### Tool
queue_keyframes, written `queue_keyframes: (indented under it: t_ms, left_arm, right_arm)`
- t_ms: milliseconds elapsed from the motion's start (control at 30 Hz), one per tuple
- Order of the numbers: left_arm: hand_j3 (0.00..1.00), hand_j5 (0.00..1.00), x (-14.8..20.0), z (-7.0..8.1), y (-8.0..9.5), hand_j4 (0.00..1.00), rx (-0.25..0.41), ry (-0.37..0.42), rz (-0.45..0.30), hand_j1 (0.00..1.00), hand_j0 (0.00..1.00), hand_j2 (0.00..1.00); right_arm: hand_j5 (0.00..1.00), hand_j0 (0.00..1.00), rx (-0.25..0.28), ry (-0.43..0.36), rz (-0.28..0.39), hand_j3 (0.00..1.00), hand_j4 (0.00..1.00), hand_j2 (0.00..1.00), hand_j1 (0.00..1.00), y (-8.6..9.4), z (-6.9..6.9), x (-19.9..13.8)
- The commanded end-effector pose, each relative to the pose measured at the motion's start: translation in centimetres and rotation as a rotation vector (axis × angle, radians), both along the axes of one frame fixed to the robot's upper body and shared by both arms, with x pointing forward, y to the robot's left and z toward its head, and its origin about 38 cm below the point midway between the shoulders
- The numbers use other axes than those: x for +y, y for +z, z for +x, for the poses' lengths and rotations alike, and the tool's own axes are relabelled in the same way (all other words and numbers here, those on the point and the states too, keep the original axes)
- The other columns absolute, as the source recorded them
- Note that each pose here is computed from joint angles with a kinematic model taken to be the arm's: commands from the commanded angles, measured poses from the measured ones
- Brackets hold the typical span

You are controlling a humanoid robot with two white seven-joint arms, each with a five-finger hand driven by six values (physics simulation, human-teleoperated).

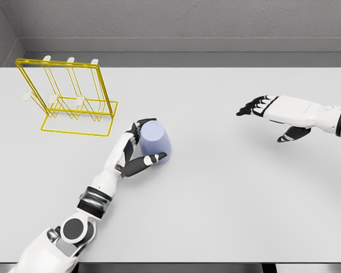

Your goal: Place the cup on the cup holder with both arms

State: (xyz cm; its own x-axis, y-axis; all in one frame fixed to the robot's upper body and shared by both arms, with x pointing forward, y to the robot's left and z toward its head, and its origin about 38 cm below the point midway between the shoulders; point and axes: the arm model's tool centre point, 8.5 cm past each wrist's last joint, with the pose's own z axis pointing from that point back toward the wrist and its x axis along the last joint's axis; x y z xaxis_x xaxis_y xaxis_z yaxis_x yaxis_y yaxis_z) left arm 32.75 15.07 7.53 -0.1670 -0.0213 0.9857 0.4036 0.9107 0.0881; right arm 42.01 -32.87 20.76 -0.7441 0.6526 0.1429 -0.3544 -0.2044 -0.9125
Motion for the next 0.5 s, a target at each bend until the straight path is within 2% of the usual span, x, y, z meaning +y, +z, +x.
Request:
queue_keyframes:
  t_ms: [0, 467]
  left_arm:
    - [0.63, 0.63, -0.1, 0.0, 0.3, 0.63, -0.007, -0.001, -0.004, 0.63, 0.63, 0.63]
    - [0.63, 0.63, 0.6, -0.2, 2.6, 0.63, -0.063, 0.013, -0.041, 0.63, 0.63, 0.63]
  right_arm:
    - [1.00, 1.00, 0.002, -0.003, 0.006, 1.00, 1.00, 1.00, 1.00, 0.1, 0.0, 0.0]
    - [1.00, 1.00, 0.009, 0.002, 0.028, 1.00, 1.00, 1.00, 1.00, -0.5, 0.3, 0.8]
